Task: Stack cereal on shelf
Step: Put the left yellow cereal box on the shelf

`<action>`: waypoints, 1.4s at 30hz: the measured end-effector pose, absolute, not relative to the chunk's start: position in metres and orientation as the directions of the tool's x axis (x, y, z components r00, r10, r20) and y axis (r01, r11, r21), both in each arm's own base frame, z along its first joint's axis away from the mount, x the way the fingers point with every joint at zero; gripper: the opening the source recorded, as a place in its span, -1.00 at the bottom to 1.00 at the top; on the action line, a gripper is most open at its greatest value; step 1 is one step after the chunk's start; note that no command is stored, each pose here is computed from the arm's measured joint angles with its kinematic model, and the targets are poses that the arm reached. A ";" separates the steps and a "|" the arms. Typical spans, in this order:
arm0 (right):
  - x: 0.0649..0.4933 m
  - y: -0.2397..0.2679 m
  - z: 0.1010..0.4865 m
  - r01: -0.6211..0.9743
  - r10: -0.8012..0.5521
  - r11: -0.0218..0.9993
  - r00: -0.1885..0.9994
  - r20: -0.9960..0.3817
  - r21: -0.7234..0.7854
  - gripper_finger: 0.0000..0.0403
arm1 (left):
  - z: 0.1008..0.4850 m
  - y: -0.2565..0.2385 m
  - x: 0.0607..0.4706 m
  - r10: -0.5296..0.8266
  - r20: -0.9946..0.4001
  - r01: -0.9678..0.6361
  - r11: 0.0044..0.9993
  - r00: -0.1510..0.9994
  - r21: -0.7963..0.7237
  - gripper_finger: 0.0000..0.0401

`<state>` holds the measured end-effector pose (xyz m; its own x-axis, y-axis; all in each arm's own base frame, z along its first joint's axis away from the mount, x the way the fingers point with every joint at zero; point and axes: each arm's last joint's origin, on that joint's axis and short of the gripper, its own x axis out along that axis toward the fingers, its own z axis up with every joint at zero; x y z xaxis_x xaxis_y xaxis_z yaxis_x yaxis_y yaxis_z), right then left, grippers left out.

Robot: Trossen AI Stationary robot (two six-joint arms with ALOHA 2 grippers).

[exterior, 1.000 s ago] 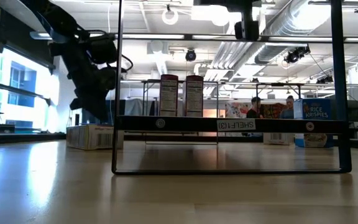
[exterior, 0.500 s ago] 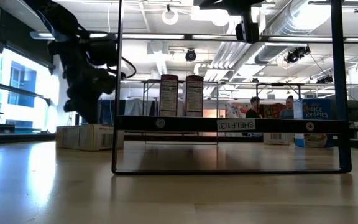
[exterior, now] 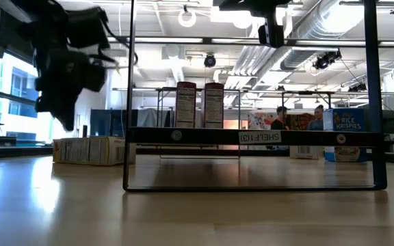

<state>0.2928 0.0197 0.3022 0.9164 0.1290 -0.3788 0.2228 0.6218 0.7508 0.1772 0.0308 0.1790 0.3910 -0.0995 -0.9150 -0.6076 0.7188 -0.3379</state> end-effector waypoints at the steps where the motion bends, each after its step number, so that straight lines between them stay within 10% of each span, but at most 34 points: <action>1: 0.293 0.020 0.302 0.223 0.129 0.622 0.916 -0.379 0.750 -1.00 | 0.184 0.031 0.176 -0.068 -0.904 -0.613 0.713 0.422 -0.340 -1.00; 9: 0.293 0.014 0.302 0.269 0.045 0.632 0.924 -0.380 0.727 -1.00 | 0.196 0.051 0.167 0.202 -0.876 -0.738 0.638 0.439 -0.223 -1.00; 33: 0.332 0.047 0.247 0.380 0.088 0.490 0.874 -0.479 0.784 -1.00 | 0.169 0.037 0.193 0.100 -0.922 -0.713 0.666 0.374 -0.217 -1.00; 42: 0.380 0.044 0.243 0.431 0.113 0.591 0.793 -0.598 0.682 -1.00 | 0.177 0.013 0.170 0.129 -0.886 -0.732 0.622 0.446 -0.278 -1.00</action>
<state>0.3803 0.0440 0.2427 0.7932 0.1128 -0.5985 0.4307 0.5909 0.6822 0.1699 0.0134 0.1771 0.4463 0.1291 -0.8855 -0.7322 0.6215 -0.2785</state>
